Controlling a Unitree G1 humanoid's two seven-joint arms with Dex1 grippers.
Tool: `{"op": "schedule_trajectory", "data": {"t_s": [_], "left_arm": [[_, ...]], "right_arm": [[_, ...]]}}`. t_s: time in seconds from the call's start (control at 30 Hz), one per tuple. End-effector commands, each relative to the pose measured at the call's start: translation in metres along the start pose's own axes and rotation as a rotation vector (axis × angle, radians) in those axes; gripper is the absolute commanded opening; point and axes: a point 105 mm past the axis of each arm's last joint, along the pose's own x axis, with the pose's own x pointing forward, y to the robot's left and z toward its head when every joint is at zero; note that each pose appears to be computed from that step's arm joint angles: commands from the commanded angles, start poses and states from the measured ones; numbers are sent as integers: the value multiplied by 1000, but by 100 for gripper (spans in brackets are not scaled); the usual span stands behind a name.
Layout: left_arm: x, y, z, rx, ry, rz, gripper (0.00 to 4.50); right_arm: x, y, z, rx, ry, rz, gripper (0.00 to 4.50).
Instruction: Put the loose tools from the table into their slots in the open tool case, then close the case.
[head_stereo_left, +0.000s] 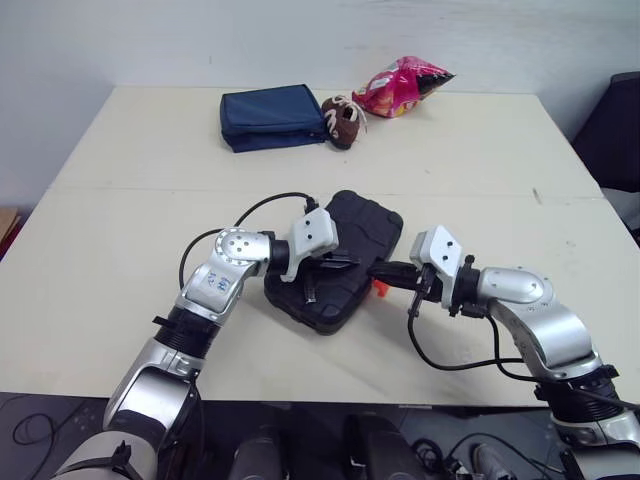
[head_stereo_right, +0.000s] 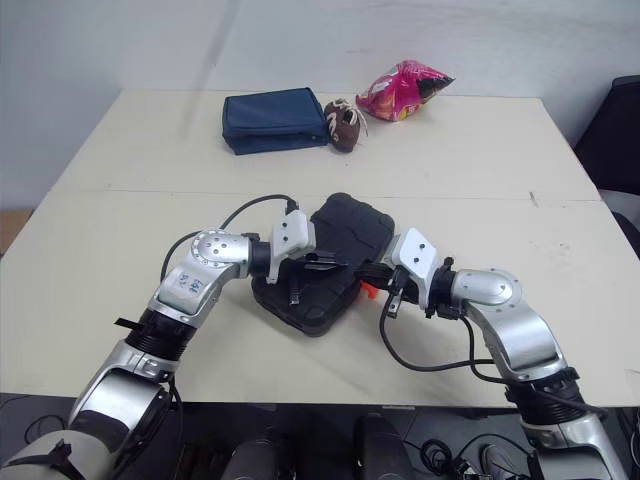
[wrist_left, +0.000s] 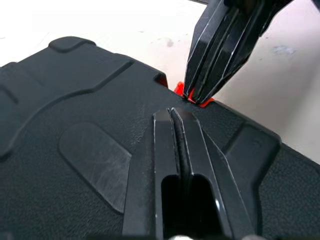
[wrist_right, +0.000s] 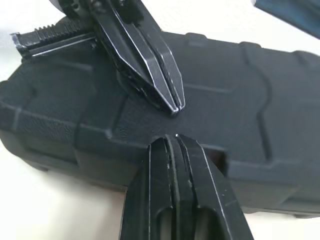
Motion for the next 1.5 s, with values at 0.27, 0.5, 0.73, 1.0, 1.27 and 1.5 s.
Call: {"op": "schedule_trajectory", "data": {"t_s": [0.27,0.5,0.73,1.0,1.27,1.5], "left_arm": [[-5,8,-30,-115,51,62,1],[-2,8,-30,-105,57,84,1],[7,9,-40,-36,151,110,1],[16,3,-54,-86,163,95,1],[19,-14,-74,-88,218,21,1],[17,-11,-80,-142,208,38,1]], "right_arm": [[-27,4,-30,28,150,52,0],[-57,6,-41,129,190,47,0],[-16,5,-81,210,167,-37,0],[25,-17,-31,219,-80,-82,0],[14,-12,10,223,-212,52,0],[17,-16,10,174,-146,72,0]]}}
